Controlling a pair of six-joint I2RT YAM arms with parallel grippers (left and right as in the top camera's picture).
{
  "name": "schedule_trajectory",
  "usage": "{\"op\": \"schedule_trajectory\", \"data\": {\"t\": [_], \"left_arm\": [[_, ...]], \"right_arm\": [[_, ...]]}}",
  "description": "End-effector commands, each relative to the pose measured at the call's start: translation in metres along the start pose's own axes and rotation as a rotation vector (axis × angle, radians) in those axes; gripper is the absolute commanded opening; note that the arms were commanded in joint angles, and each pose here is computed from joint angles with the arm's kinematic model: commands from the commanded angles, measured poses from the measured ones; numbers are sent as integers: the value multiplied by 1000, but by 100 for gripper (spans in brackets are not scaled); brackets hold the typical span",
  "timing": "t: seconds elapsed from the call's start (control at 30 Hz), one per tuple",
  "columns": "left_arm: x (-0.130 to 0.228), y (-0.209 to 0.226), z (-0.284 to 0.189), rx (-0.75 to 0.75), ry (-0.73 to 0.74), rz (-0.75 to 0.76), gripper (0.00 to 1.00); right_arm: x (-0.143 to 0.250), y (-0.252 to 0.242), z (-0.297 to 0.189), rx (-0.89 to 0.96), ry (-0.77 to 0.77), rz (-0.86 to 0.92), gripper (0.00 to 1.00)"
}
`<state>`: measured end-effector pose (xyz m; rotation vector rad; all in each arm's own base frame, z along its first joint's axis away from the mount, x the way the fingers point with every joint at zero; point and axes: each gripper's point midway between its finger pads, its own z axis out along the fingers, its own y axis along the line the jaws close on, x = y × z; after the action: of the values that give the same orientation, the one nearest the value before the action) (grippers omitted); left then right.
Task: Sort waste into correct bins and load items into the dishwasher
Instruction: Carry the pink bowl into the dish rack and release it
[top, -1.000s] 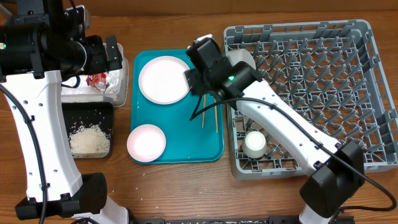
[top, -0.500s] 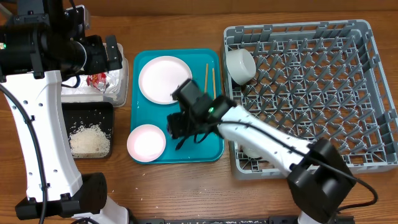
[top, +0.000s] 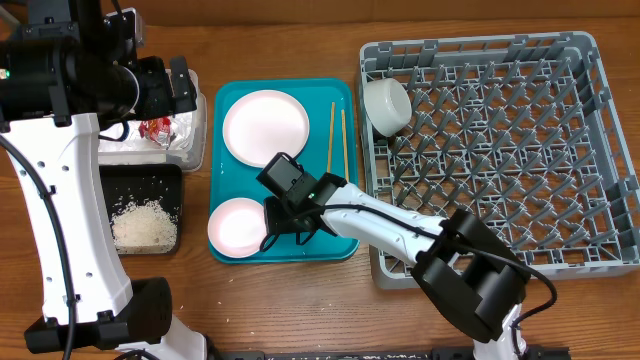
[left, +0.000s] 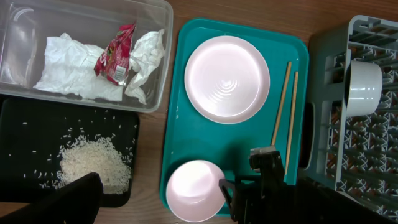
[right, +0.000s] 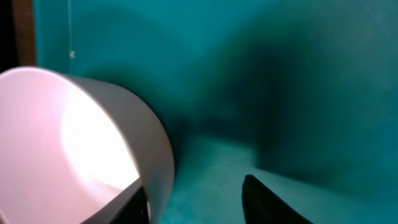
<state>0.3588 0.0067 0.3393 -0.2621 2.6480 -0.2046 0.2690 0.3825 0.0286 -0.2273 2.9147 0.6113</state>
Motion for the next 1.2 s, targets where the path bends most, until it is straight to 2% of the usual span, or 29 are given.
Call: {"op": "schedule_trajectory", "data": {"t": [0.0, 0.03, 0.13, 0.27, 0.37, 0.47, 0.5, 0.67, 0.83, 0.87, 1.0, 1.17], "left_arm": [[-2, -2, -4, 10, -14, 21, 100], [-2, -2, -4, 10, -14, 21, 100], [-2, -2, -4, 10, -14, 21, 100], [-2, -2, -4, 10, -14, 21, 100], [-2, -2, -4, 10, -14, 21, 100], [-2, -2, -4, 10, -14, 21, 100], [-2, -2, -4, 10, -14, 21, 100], [-2, -2, -4, 10, -14, 21, 100], [-2, -2, -4, 10, -14, 21, 100], [-2, -2, -4, 10, -14, 21, 100], [-2, -2, -4, 10, -14, 21, 100], [-2, -2, -4, 10, -14, 22, 100]], "right_arm": [[2, -2, 1, 12, 0, 1, 33], [4, -3, 1, 19, 7, 2, 22], [6, -8, 0, 38, 18, 5, 4], [-3, -19, -16, 83, 29, 13, 4], [-20, -27, -47, 145, -15, 4, 4], [-43, -41, -103, 268, -130, 12, 4], [-56, -50, -146, 353, -226, 13, 4], [-73, -87, -266, 617, -510, 13, 4], [-70, -124, -334, 898, -658, -15, 4], [-68, -140, -348, 1021, -666, -39, 4], [-71, -167, -355, 1207, -634, -74, 4], [-79, -185, -333, 1359, -511, -179, 4]]}}
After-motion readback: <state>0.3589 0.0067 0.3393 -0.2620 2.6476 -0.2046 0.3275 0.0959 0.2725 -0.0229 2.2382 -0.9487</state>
